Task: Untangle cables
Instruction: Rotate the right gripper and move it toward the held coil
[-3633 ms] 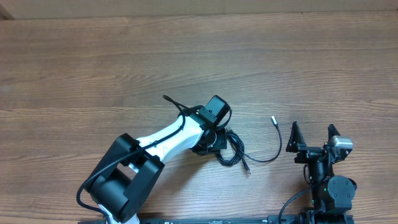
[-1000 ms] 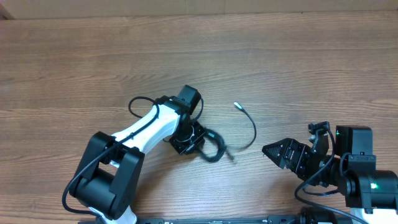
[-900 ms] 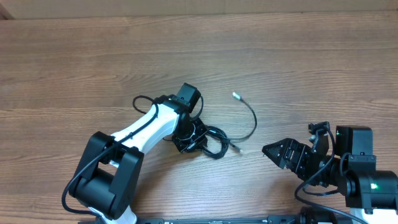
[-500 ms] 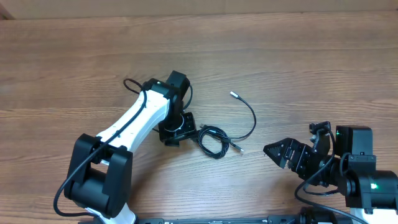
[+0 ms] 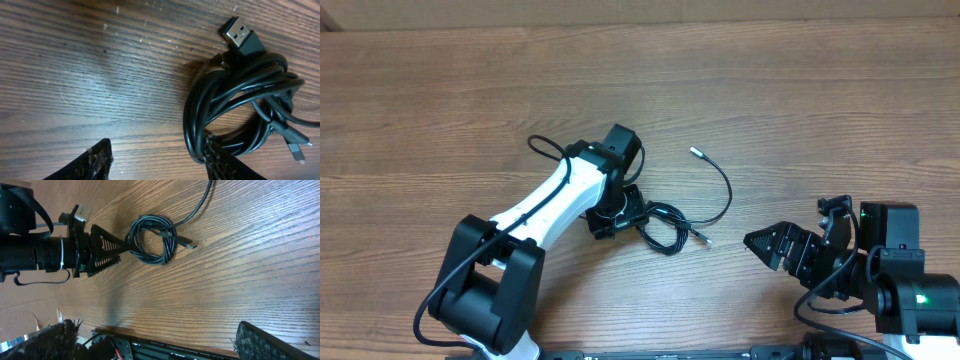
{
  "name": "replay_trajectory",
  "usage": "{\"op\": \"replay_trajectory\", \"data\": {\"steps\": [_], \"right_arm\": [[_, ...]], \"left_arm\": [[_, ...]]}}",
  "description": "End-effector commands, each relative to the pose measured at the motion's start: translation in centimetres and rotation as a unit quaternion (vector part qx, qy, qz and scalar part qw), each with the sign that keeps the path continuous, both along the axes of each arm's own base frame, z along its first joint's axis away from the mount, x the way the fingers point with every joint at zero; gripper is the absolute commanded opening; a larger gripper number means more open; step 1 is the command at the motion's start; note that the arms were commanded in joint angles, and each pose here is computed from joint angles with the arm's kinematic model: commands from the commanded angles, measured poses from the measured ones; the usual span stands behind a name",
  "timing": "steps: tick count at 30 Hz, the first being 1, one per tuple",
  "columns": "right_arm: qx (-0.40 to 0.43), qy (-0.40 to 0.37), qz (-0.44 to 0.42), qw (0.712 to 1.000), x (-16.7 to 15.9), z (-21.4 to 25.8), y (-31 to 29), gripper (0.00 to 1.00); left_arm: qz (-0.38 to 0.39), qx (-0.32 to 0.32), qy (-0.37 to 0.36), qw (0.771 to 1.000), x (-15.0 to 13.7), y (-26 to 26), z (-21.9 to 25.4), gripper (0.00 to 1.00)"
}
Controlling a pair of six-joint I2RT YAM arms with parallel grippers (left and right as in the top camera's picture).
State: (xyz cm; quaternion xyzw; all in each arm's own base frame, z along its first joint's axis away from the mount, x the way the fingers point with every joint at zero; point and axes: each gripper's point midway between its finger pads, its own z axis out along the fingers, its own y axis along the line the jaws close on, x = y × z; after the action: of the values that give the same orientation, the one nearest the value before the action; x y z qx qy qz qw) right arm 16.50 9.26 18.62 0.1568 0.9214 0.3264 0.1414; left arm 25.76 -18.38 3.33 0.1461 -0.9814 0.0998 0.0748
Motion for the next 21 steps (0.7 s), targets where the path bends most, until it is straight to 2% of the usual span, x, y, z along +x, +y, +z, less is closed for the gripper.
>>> {"op": "replay_trajectory", "data": {"steps": [1, 2, 4, 5, 9, 10, 11, 13, 14, 17, 21], "right_arm": [[-0.005, -0.012, 0.003, 1.000, 0.2, 0.5, -0.1, 1.00], [-0.005, -0.012, 0.003, 1.000, 0.2, 0.5, -0.1, 1.00], [-0.005, -0.013, 0.003, 1.000, 0.2, 0.5, -0.1, 1.00], [-0.005, -0.014, 0.003, 1.000, 0.3, 0.5, -0.1, 1.00], [-0.005, -0.014, 0.003, 1.000, 0.3, 0.5, -0.1, 1.00], [-0.005, -0.014, 0.003, 1.000, 0.3, 0.5, -0.1, 1.00], [-0.005, -0.013, 0.003, 1.000, 0.3, 0.5, -0.1, 1.00], [-0.005, -0.013, 0.003, 1.000, 0.3, 0.5, -0.1, 1.00], [-0.005, -0.013, 0.003, 1.000, 0.3, 0.5, -0.1, 1.00], [-0.005, -0.013, 0.003, 1.000, 0.3, 0.5, -0.1, 1.00], [-0.005, -0.013, 0.003, 1.000, 0.2, 0.5, -0.1, 1.00]], "left_arm": [[0.026, -0.002, 0.000, 1.000, -0.2, -0.6, 0.2, 0.59], [0.024, -0.001, -0.006, 1.000, 0.0, -0.8, 0.1, 0.58], [0.018, 0.000, -0.022, 1.000, 0.4, -1.1, -0.2, 0.43], [0.015, -0.002, -0.029, 0.999, 0.5, -1.3, -0.4, 0.41], [0.021, -0.005, -0.045, 0.999, 0.5, -2.0, -1.5, 0.40], [0.023, -0.001, -0.051, 0.998, 0.5, -1.9, -1.9, 0.38], [0.024, 0.006, -0.057, 0.998, 0.5, -1.7, -2.3, 0.30], [0.022, 0.023, -0.066, 0.997, 0.4, -1.2, -3.0, 0.08], [0.022, 0.032, -0.068, 0.997, 0.4, -0.8, -3.1, 0.04], [0.004, 0.035, -0.077, 0.996, 0.7, -0.5, -2.9, 0.04], [-0.053, -0.013, -0.096, 0.994, 1.9, -1.6, -0.6, 0.04]]}}
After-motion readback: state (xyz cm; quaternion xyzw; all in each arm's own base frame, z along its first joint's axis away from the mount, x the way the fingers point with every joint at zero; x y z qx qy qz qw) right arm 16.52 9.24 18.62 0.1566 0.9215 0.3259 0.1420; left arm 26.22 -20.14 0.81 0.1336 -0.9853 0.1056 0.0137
